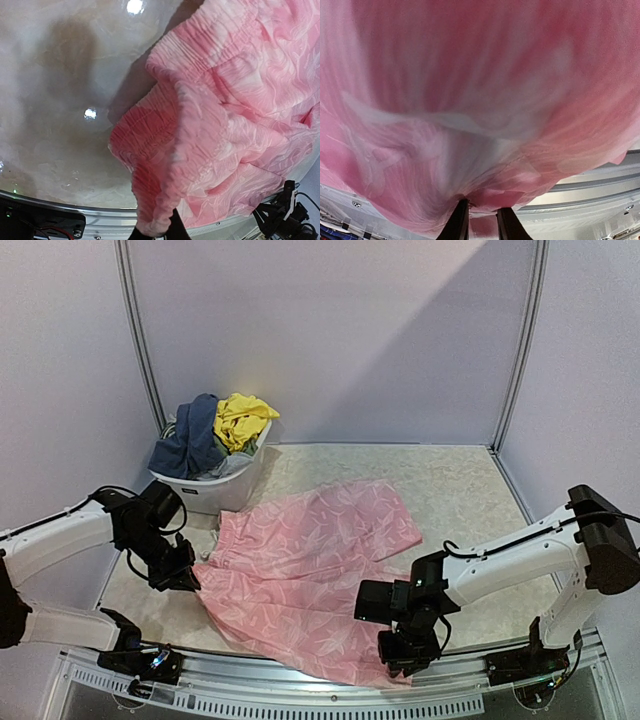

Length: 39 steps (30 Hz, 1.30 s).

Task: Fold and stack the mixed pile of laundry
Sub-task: Pick up the flattened shorts from the center of the board, then flatten out the flattened shorts at the center of the board.

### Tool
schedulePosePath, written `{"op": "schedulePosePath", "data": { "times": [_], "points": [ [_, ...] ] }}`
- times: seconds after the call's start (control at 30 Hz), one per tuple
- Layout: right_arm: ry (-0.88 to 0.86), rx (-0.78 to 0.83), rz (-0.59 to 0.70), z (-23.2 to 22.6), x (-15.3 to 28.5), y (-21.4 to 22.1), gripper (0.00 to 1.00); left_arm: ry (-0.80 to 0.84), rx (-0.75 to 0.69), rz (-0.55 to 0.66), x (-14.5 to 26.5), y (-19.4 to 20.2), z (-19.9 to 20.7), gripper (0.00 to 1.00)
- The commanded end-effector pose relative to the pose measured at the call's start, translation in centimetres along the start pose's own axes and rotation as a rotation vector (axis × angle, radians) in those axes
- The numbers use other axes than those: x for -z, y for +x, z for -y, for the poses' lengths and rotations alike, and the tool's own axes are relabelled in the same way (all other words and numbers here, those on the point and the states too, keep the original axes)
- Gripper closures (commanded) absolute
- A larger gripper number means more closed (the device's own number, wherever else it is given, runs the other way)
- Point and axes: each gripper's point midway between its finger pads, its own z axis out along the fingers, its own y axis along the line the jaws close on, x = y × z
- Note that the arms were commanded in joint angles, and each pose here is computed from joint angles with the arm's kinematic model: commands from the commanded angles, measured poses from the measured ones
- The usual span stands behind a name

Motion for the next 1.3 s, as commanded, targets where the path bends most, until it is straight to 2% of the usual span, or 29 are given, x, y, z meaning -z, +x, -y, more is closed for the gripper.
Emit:
{"op": "schedulePosePath", "data": {
  "times": [0.0, 0.23, 0.4, 0.7, 0.97, 1.17, 1.27],
  "points": [
    [0.015, 0.025, -0.006, -0.1, -0.4, 0.2, 0.83, 0.015, -0.005, 0.01, 0.4, -0.5, 0.5, 1.0],
    [0.027, 0.025, 0.005, 0.2, -0.1, 0.3, 1.0, 0.01, 0.0, 0.009, 0.2, -0.4, 0.3, 1.0],
    [0.068, 0.018, 0.042, 0.9, 1.4, 0.1, 1.0, 0.01, 0.003, 0.011, 0.5, -0.3, 0.3, 1.0],
    [0.094, 0.03, 0.145, 1.6, 7.9, 0.1, 1.0, 0.039, 0.005, 0.046, 3.3, 0.7, 0.2, 1.0],
    [0.102, -0.01, 0.205, 4.3, 12.3, 0.9, 1.0, 0.052, 0.044, 0.048, 5.2, 2.8, -1.3, 1.0],
    [0.026, -0.069, 0.28, 6.0, 16.4, 0.9, 1.0, 0.11, 0.087, 0.082, 7.1, 3.4, -0.9, 1.0],
    [-0.035, -0.121, 0.368, 6.8, 19.1, -1.2, 1.0, 0.157, 0.102, 0.1, 8.0, 2.6, 0.7, 1.0]
  ]
}}
